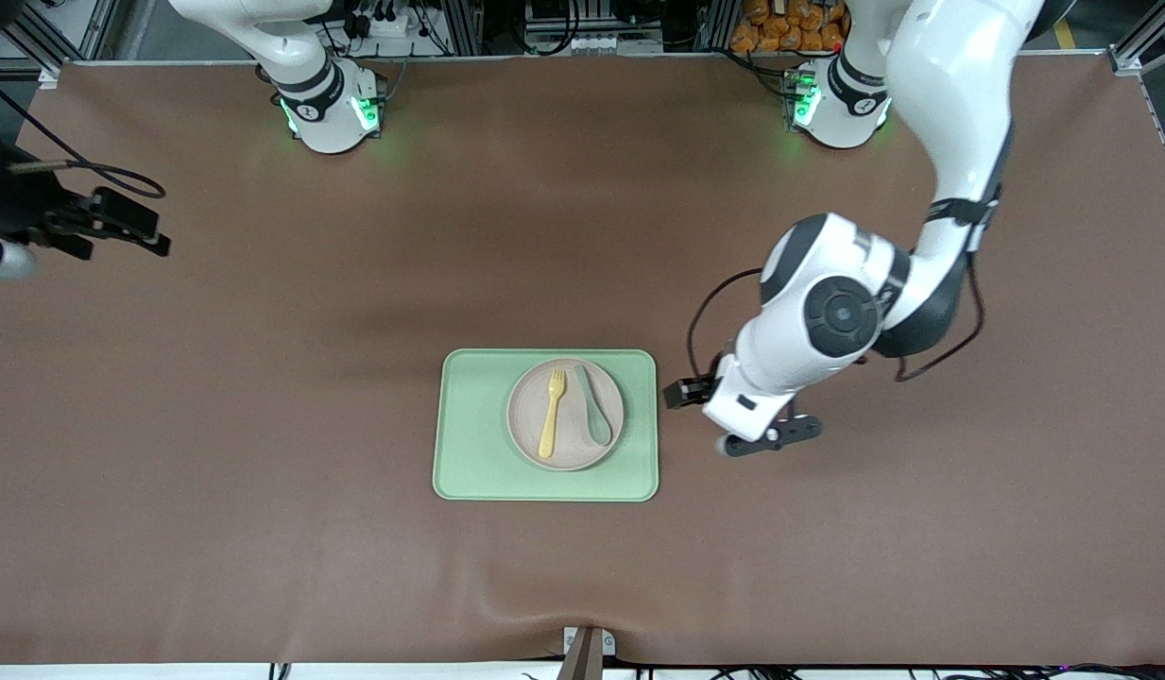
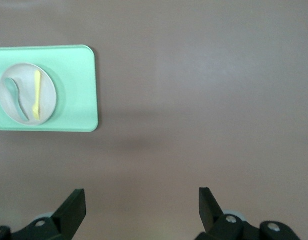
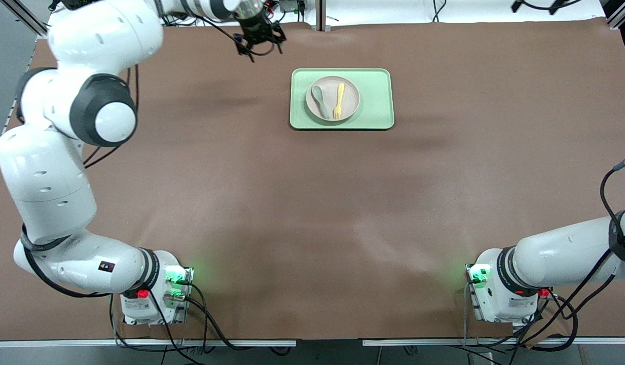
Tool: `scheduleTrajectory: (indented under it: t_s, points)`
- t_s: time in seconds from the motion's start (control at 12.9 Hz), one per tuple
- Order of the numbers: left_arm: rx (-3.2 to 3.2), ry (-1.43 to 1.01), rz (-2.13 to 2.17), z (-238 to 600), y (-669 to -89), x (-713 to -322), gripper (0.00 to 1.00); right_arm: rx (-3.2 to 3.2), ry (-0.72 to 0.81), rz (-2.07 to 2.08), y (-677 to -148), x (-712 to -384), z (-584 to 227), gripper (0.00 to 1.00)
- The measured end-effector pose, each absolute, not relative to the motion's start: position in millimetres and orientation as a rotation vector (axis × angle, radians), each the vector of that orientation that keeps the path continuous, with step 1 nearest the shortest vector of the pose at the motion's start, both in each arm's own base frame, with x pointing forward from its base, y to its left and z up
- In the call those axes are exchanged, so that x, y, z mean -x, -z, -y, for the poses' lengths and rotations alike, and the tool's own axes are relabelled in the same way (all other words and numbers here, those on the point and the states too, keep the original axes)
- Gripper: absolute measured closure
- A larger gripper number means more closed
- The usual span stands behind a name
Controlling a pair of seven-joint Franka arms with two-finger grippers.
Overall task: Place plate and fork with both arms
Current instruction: 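Lower the plate onto the tray, open the left gripper, withdraw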
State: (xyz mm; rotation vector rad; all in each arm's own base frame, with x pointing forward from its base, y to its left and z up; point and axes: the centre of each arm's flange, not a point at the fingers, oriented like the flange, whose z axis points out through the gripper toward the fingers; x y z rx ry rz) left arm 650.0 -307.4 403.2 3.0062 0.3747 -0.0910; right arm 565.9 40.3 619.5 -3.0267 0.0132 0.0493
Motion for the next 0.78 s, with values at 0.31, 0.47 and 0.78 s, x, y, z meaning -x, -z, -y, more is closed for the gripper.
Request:
scheduleTrajectory:
  t_s: [0.31, 0.47, 0.78]
  points:
    - [-3.090, 0.124, -0.421, 230.7, -449.7, -651.6, 0.00, 3.027, -0.024, -0.087, -563.9, -598.9, -136.4, 0.00]
    - [-3.130, 0.124, -0.451, 199.2, -461.5, -648.8, 0.00, 3.020, 0.008, -0.161, -537.3, -612.1, -190.2, 0.00]
    - [-3.179, 0.125, -0.392, 163.9, -480.2, -631.5, 0.00, 3.003, 0.059, -0.253, -479.9, -646.5, -267.7, 0.00]
